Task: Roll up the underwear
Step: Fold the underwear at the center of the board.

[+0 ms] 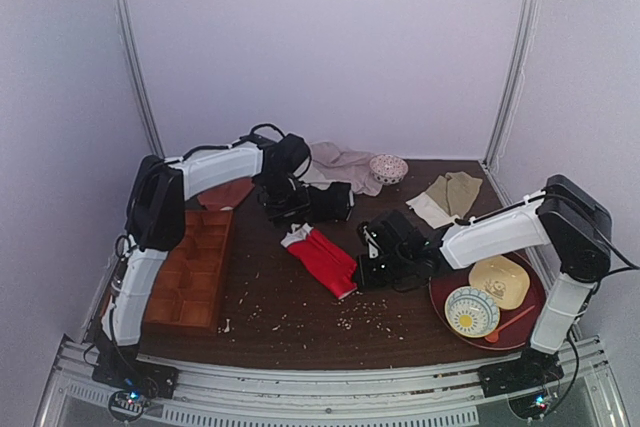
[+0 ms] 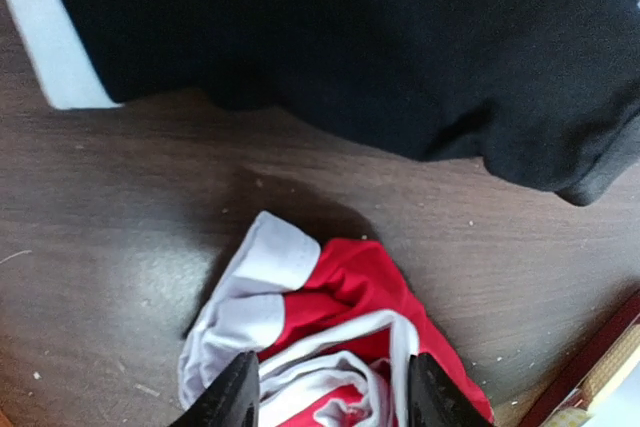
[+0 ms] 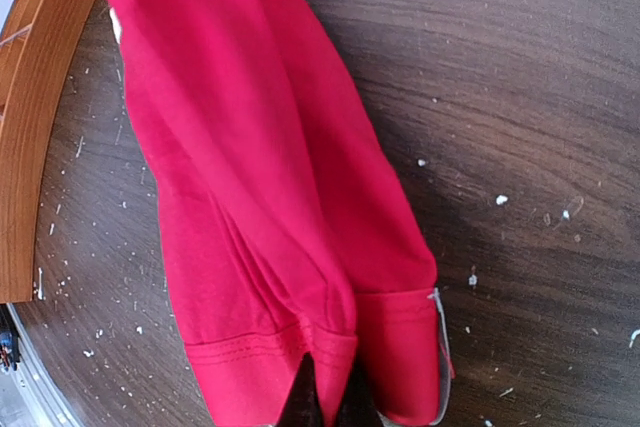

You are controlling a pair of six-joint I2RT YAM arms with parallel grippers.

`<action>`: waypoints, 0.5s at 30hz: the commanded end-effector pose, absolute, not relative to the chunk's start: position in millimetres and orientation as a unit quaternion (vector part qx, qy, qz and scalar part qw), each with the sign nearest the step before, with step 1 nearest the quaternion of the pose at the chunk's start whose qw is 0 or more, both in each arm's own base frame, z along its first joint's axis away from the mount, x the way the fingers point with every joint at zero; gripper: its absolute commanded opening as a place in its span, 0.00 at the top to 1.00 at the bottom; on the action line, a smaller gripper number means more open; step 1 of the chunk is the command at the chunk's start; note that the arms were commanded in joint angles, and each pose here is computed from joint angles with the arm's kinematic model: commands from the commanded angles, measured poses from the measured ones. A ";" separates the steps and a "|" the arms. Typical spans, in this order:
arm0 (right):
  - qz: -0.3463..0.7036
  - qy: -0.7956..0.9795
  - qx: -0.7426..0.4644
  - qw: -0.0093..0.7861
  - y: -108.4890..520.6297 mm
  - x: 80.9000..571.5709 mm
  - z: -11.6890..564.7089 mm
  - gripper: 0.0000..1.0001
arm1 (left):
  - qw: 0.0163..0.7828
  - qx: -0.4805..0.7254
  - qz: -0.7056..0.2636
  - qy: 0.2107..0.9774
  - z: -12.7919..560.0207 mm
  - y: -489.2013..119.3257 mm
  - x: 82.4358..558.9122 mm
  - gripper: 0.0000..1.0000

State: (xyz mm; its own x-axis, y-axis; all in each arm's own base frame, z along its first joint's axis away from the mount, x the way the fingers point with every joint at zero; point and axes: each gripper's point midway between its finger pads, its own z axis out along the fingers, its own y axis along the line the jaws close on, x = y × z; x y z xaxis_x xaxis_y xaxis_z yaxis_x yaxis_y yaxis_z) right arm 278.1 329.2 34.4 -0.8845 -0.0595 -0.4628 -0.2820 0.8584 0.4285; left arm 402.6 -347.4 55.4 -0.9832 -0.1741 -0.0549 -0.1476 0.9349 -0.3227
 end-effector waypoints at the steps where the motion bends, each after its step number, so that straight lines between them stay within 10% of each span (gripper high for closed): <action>1: 0.238 0.949 -0.077 0.191 319.9 271.2 17.6 1.00 | 0.110 -0.060 -0.183 0.975 111.3 -342.0 411.4 0.50; 15: 0.243 0.947 -0.069 0.198 318.7 280.3 29.5 0.89 | 0.119 0.020 -0.199 0.972 103.6 -378.0 374.4 0.63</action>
